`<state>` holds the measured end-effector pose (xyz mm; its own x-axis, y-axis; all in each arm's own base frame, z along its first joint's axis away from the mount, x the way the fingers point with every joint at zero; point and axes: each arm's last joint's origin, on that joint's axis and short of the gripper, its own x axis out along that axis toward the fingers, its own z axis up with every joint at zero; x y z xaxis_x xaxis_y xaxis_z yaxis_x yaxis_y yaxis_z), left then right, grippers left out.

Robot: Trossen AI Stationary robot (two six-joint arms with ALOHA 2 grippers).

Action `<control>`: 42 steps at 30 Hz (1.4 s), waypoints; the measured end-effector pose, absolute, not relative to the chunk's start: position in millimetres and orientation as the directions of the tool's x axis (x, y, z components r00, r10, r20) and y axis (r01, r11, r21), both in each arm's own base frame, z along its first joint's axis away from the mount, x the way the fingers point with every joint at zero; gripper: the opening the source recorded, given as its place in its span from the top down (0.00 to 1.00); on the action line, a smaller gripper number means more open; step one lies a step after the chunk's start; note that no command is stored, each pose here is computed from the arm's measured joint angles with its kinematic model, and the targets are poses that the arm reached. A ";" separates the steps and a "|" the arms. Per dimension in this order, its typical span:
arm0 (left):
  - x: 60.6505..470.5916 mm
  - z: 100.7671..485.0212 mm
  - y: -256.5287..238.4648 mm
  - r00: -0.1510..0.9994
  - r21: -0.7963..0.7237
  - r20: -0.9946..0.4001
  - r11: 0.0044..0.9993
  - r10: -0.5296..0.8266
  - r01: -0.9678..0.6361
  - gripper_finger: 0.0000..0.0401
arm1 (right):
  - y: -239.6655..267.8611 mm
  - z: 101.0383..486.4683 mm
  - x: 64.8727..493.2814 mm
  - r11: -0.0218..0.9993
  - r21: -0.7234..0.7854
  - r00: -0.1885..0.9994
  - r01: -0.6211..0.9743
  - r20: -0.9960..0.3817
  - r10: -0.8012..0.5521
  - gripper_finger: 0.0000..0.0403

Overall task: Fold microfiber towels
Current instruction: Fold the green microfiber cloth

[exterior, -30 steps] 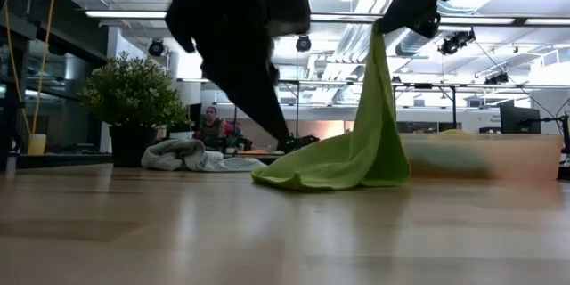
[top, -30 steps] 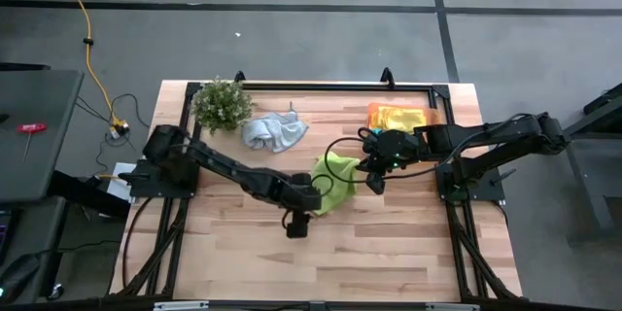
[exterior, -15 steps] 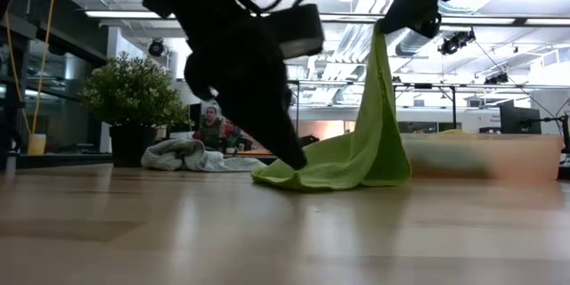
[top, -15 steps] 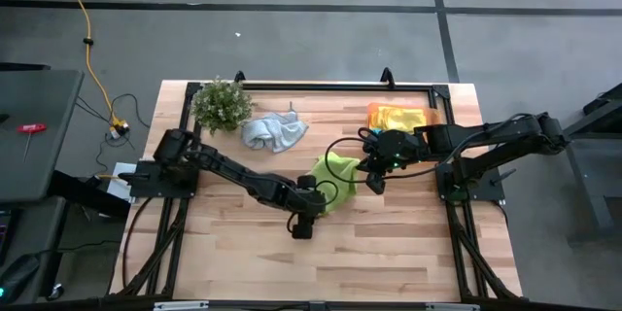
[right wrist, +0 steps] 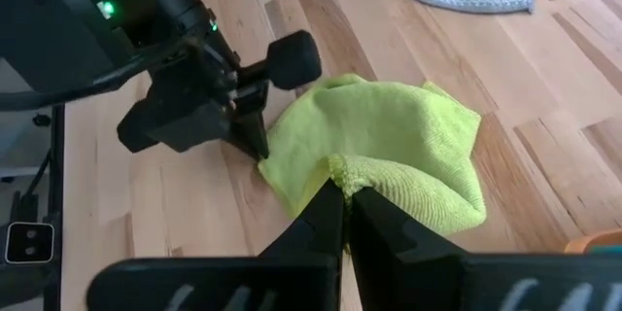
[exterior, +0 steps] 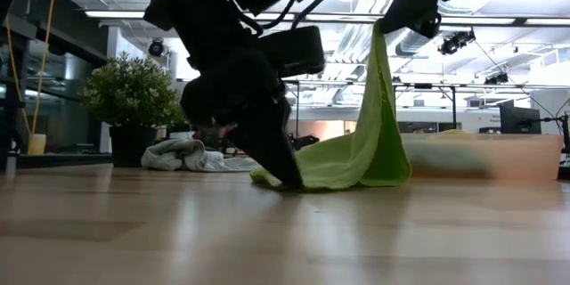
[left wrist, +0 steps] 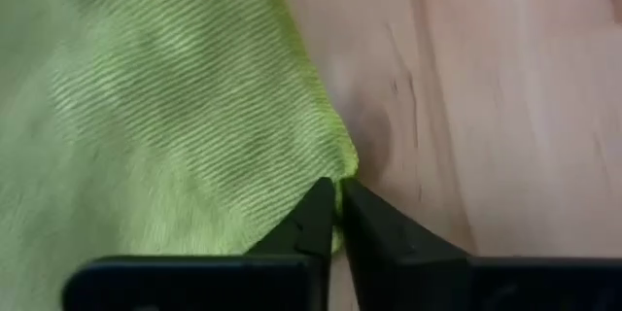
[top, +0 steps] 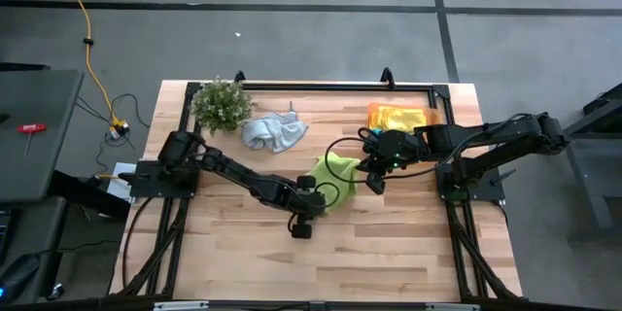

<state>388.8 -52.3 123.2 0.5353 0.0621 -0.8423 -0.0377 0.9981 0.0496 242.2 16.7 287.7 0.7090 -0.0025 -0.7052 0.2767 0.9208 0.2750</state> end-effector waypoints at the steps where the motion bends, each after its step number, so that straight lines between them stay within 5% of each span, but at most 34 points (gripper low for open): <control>1: 386.7 125.4 -52.0 0.525 0.045 -0.849 0.998 0.061 -0.043 0.98 | 16.7 287.7 242.2 0.921 0.275 0.709 0.277 -0.705 -0.002 1.00; 8: 360.0 179.8 -44.0 0.490 0.057 -0.868 0.997 0.077 -0.055 0.99 | 12.7 292.1 239.6 0.927 0.262 0.704 0.268 -0.711 -0.003 1.00; 16: 299.9 289.6 -14.1 0.652 0.098 -0.729 0.974 0.210 -0.204 1.00 | -2.9 328.4 238.2 0.940 0.215 0.724 0.267 -0.688 -0.048 1.00; 23: 244.2 344.9 28.2 0.707 0.090 -0.598 0.908 0.378 -0.410 1.00 | -26.0 353.3 232.9 0.946 0.147 0.732 0.289 -0.671 -0.119 1.00; 33: 202.3 373.2 48.7 0.690 0.061 -0.629 0.908 0.358 -0.415 1.00 | -33.8 396.8 217.2 0.949 0.113 0.745 0.296 -0.649 -0.155 1.00; 42: 218.2 346.8 -14.8 0.659 -0.112 -0.744 0.954 0.106 -0.279 1.00 | 16.4 342.2 228.4 0.939 0.239 0.673 0.247 -0.740 0.011 1.00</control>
<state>218.2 -14.8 346.8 0.6595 0.1056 -0.7443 -0.2792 0.9537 -0.1121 228.4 16.4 342.2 0.6729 0.0113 -0.7396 0.2474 0.9389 0.2394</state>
